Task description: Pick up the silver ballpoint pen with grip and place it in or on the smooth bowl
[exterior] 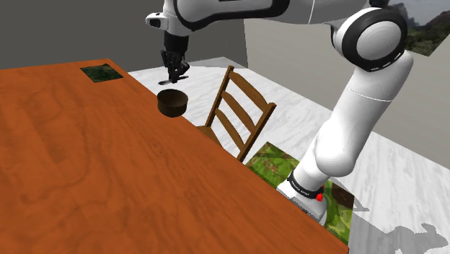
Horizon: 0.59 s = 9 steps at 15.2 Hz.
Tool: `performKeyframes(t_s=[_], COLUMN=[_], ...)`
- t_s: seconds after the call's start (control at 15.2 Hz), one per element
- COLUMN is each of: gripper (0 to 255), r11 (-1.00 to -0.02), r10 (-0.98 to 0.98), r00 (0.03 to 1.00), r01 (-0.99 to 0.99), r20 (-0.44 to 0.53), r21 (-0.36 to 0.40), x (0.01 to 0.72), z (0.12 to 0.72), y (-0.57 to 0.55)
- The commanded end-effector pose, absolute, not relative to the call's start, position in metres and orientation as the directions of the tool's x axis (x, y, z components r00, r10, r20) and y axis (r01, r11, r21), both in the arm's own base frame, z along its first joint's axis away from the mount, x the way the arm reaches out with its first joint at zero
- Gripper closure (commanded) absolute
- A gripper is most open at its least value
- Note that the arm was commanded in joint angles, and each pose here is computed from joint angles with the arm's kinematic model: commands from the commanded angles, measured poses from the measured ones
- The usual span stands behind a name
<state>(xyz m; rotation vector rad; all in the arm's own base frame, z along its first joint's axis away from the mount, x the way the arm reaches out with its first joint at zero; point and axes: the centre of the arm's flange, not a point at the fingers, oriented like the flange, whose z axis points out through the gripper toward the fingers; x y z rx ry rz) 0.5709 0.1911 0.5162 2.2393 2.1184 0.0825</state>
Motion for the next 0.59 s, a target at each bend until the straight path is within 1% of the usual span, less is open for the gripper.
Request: performKeyframes(t_s=[0.0, 0.53], gripper=[255, 255], r11=[-0.055, -0.055], r10=[0.998, 0.998], r00=[0.055, 0.055], r01=[0.995, 0.995], r20=[-0.001, -0.001], r21=[0.079, 0.079], x=[0.59, 0.591], z=[0.518, 0.481], y=[0.169, 0.168])
